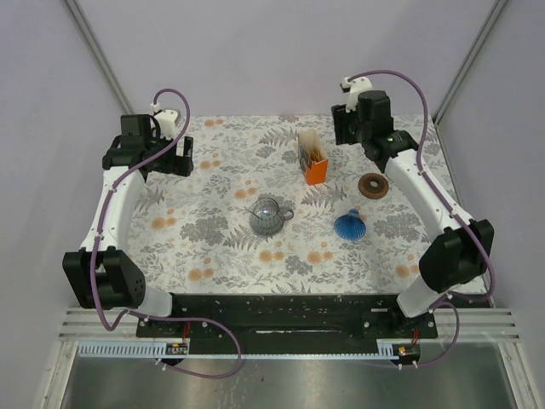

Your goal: Place the coffee filter in the dripper

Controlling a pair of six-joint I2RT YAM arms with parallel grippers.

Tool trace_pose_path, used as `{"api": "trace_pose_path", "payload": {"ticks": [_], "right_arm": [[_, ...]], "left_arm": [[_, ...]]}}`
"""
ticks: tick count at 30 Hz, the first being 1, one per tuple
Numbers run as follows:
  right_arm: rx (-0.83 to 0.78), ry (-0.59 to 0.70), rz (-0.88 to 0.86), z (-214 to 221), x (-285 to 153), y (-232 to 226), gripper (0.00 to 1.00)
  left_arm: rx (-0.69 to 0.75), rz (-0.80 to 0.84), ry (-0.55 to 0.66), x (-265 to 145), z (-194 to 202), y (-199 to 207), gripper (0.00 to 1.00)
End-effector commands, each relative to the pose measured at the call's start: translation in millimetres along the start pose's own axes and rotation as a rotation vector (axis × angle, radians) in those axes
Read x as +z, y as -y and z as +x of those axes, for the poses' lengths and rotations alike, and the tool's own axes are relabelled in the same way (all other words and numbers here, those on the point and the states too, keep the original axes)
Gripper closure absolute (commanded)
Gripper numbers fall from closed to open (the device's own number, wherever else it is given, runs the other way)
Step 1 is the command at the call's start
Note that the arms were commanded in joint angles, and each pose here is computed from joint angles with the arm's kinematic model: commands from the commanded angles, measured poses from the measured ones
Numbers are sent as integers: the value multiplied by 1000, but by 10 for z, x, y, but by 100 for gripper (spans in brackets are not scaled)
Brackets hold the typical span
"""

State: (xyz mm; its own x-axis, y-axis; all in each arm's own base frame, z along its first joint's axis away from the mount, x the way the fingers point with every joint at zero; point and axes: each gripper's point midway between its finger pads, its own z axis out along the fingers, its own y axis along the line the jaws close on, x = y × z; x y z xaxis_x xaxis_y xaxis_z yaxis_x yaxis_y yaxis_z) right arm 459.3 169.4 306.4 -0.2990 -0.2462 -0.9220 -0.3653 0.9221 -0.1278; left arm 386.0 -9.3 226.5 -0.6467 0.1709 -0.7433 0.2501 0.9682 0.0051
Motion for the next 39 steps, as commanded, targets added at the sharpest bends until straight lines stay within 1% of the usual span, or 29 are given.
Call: {"api": "trace_pose_path", "payload": {"ticks": [1, 3, 7, 12, 15, 21, 26, 30, 32, 33, 35, 36, 37, 39], "right_arm": [[334, -245, 278, 891, 70, 563, 39], [390, -295, 318, 1170, 100, 743, 41], [434, -393, 425, 1651, 134, 1030, 42], [501, -504, 487, 2191, 204, 1202, 41], [539, -545, 487, 2399, 318, 1281, 44], [543, -616, 533, 2684, 425, 1371, 45], [539, -640, 547, 2819, 493, 1422, 46], [546, -664, 544, 2933, 549, 1431, 50], [549, -681, 536, 3000, 562, 1403, 53], [547, -696, 530, 3043, 560, 1384, 56], [545, -715, 512, 3098, 555, 1343, 69], [550, -719, 501, 3097, 550, 1328, 79], [545, -722, 493, 3084, 539, 1314, 86], [539, -721, 486, 3030, 487, 1315, 96]], "left_arm": [[4, 1, 54, -100, -135, -1, 4], [4, -1, 54, -97, -138, -5, 5], [6, -5, 58, -121, -141, -6, 4], [9, -12, 55, -135, -125, -15, 4], [7, -3, 57, -134, -128, 2, 4], [12, -17, 55, -153, -116, -18, 4], [8, -12, 47, -119, -98, -16, 4], [7, -9, 49, -124, -107, -10, 4], [9, -18, 48, -125, -98, -30, 4], [9, -22, 45, -121, -94, -38, 4], [10, -25, 44, -121, -93, -44, 4], [10, -25, 44, -119, -96, -45, 4], [9, -24, 42, -112, -87, -48, 4], [7, -16, 46, -113, -105, -31, 4]]}}
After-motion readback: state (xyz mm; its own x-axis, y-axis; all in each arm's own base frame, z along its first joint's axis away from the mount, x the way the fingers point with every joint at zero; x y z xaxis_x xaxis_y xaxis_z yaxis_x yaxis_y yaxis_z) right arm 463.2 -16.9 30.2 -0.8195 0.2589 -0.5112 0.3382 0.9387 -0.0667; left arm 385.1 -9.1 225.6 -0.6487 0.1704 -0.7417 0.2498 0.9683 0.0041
